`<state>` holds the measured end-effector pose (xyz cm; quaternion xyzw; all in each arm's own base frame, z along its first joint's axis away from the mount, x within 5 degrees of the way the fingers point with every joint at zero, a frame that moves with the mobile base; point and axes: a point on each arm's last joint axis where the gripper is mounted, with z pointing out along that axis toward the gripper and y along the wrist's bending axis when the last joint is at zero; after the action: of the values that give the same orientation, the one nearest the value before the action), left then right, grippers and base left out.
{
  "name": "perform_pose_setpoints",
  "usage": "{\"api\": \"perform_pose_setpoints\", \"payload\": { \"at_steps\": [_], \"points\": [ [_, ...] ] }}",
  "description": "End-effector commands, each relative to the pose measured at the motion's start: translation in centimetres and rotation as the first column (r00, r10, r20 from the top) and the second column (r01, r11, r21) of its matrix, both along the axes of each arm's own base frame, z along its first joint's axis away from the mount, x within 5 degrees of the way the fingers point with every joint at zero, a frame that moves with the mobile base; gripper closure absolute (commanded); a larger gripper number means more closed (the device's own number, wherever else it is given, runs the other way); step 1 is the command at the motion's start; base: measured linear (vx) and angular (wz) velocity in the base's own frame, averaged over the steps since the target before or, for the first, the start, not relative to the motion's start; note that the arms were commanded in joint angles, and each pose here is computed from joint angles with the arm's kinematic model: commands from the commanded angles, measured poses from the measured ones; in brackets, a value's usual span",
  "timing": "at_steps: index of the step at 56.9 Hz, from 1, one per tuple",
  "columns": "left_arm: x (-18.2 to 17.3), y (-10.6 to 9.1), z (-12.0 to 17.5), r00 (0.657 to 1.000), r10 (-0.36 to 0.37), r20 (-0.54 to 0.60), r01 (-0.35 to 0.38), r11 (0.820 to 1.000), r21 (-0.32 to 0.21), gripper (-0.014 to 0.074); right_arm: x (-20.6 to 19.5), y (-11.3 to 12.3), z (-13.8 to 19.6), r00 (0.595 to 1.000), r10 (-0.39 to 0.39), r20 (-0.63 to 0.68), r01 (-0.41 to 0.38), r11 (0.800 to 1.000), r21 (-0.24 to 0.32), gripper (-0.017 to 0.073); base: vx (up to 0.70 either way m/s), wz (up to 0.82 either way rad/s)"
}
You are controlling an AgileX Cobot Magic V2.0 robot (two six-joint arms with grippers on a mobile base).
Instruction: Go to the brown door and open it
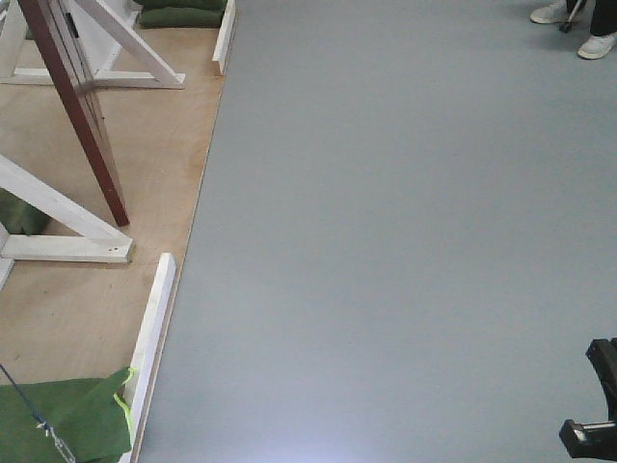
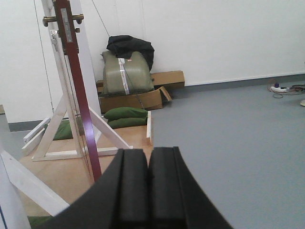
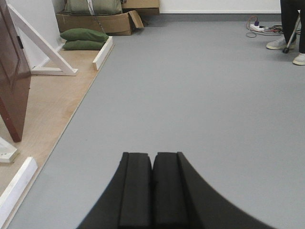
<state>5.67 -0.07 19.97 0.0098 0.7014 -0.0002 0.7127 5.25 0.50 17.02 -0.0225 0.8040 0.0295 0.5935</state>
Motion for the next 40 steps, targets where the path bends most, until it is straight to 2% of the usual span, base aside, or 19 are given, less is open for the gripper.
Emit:
{"api": "perform_pose_setpoints", "payload": {
  "at_steps": [1, 40],
  "points": [
    [-0.25, -0.04, 1.38, 0.994, -0.005, 0.108, 0.007, 1.000, -0.014, 0.0542, 0.16, -0.03, 0.56, 0.997, -0.001, 0.078, 0.002, 1.000, -0.005, 0.0559, 0.29, 0.04],
    [-0.25, -0.04, 1.38, 0.994, -0.005, 0.108, 0.007, 1.000, -0.014, 0.0542, 0.16, -0.03, 0.56, 0.997, -0.001, 0.078, 0.002, 1.000, -0.005, 0.0559, 0.39, 0.04]
  ]
}}
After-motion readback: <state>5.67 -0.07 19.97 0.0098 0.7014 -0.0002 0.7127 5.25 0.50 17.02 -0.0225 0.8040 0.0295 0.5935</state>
